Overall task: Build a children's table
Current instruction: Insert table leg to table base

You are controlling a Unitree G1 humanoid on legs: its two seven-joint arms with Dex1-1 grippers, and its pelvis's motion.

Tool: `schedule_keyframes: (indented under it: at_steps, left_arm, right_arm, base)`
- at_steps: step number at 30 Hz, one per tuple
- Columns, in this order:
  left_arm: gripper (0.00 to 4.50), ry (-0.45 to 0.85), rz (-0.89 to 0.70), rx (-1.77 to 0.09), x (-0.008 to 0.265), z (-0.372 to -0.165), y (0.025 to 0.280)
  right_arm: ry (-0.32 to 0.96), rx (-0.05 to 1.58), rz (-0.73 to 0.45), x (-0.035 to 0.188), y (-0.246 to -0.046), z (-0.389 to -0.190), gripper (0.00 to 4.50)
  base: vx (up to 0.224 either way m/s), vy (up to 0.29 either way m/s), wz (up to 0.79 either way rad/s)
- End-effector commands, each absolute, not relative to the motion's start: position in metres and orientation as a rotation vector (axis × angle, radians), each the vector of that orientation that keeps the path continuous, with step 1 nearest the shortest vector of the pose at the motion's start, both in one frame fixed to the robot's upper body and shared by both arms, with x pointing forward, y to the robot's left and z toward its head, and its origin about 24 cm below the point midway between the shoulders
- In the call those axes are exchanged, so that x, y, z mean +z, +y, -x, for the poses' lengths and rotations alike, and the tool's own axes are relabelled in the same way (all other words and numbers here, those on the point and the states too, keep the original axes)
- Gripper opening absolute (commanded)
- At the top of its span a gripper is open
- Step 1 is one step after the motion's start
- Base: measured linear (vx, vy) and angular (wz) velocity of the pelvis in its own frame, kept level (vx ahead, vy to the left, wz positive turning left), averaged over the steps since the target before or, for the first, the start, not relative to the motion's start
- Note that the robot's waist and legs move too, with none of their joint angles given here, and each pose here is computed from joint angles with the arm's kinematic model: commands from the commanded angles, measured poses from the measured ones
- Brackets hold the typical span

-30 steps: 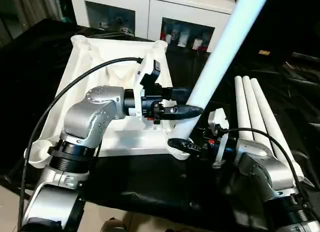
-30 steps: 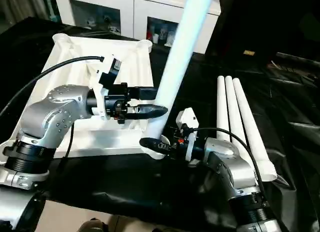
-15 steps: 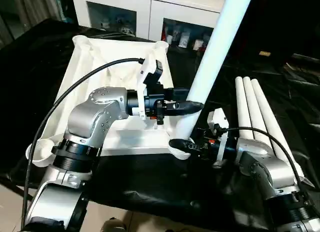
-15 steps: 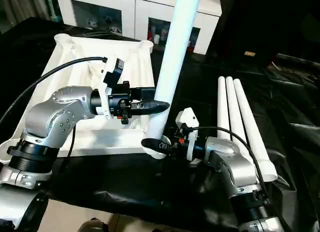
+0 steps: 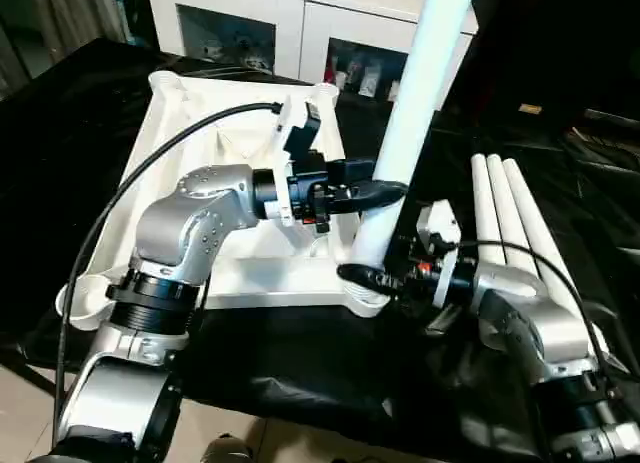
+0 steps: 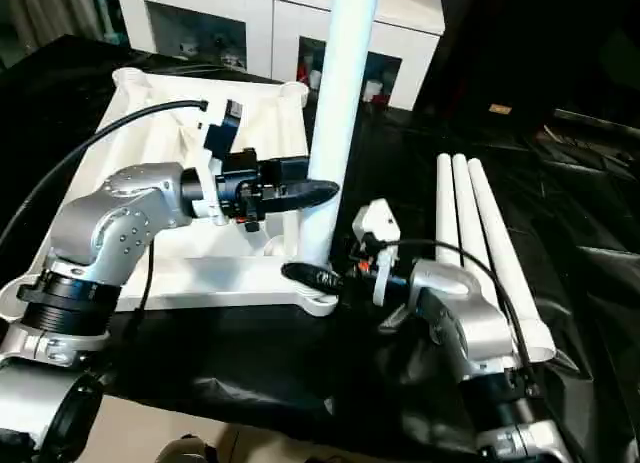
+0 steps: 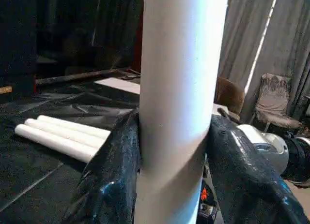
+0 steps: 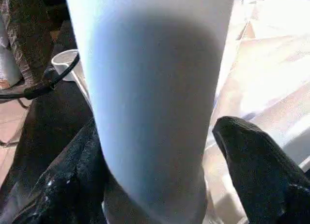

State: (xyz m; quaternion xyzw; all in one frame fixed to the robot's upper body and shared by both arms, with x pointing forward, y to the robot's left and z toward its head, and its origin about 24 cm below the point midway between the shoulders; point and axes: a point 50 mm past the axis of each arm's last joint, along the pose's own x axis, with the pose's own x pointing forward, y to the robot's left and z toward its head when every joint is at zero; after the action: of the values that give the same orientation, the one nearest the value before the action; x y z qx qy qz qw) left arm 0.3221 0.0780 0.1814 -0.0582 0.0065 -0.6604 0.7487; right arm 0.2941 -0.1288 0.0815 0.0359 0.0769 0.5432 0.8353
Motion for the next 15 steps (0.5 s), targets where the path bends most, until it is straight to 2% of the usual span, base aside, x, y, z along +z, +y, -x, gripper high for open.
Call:
schedule_keyframes:
  at_steps: [1, 9, 11, 15]
  left_arm:
    - [1.82, -0.025, 0.118, -1.471, 0.1928, -0.3224, 0.0726]
    - [1.82, -0.033, 0.105, -1.444, 0.1928, -0.3249, 0.0735]
    - [1.82, -0.034, 0.105, -1.443, 0.1929, -0.3253, 0.0734]
    - [1.82, -0.034, 0.103, -1.442, 0.1929, -0.3257, 0.0731]
  right_arm:
    - [0.161, 1.13, -0.055, 0.0846, -0.1353, -0.2961, 3.49]
    - [0.158, 1.116, -0.1, 0.0879, -0.1311, -0.2982, 3.49]
    - [0.158, 1.118, -0.105, 0.0882, -0.1308, -0.298, 3.21]
    - [0.163, 1.118, -0.115, 0.0876, -0.1303, -0.2975, 2.96]
  base:
    - [0.0, 0.0, 0.0]
    - [0.0, 0.0, 0.0]
    - [0.0, 0.0, 0.0]
    - [0.0, 0.0, 0.0]
